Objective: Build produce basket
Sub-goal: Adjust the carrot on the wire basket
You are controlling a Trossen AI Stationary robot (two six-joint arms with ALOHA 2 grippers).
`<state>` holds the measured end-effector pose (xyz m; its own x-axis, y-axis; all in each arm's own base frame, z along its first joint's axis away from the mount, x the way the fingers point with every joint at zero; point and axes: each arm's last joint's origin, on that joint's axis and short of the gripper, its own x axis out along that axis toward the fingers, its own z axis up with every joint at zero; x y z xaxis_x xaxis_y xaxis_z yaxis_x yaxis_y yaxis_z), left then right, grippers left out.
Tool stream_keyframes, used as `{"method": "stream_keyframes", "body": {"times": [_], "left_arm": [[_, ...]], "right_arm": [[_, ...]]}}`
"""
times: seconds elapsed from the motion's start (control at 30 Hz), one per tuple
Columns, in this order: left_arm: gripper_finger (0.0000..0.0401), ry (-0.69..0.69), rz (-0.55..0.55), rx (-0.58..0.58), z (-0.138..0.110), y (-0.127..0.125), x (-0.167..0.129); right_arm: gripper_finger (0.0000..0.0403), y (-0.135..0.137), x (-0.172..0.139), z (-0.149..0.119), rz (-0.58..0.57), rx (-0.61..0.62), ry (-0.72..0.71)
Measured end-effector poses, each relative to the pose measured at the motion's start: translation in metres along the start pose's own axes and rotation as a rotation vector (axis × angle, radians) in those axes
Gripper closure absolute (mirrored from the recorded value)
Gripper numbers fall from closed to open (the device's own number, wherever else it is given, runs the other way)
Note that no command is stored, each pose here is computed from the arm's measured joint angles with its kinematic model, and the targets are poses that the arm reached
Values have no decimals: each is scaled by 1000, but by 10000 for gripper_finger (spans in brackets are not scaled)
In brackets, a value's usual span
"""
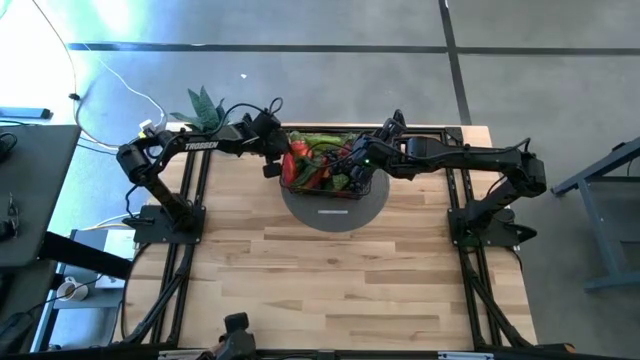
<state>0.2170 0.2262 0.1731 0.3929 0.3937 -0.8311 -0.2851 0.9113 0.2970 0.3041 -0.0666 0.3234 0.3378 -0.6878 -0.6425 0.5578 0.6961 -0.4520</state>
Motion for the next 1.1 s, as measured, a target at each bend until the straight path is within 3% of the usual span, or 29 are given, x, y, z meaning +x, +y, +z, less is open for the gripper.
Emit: {"method": "stream_keyframes", "body": {"times": [0.13,0.27,0.63,0.9,1.1], "left_arm": [[373,-27,3,22,9,-3,-2],[358,-45,4,36,16,-5,-4],[362,-34,37,56,20,-8,-5],[360,-33,39,55,20,-8,-5],[359,-33,40,57,21,-8,-5]], "right_arm": [[183,0,0,1,1,10,-9],[183,-1,1,8,22,87,-62],[183,-22,41,39,328,444,-233],[167,-11,85,52,539,511,-297],[134,-2,109,50,565,524,-271]]}}
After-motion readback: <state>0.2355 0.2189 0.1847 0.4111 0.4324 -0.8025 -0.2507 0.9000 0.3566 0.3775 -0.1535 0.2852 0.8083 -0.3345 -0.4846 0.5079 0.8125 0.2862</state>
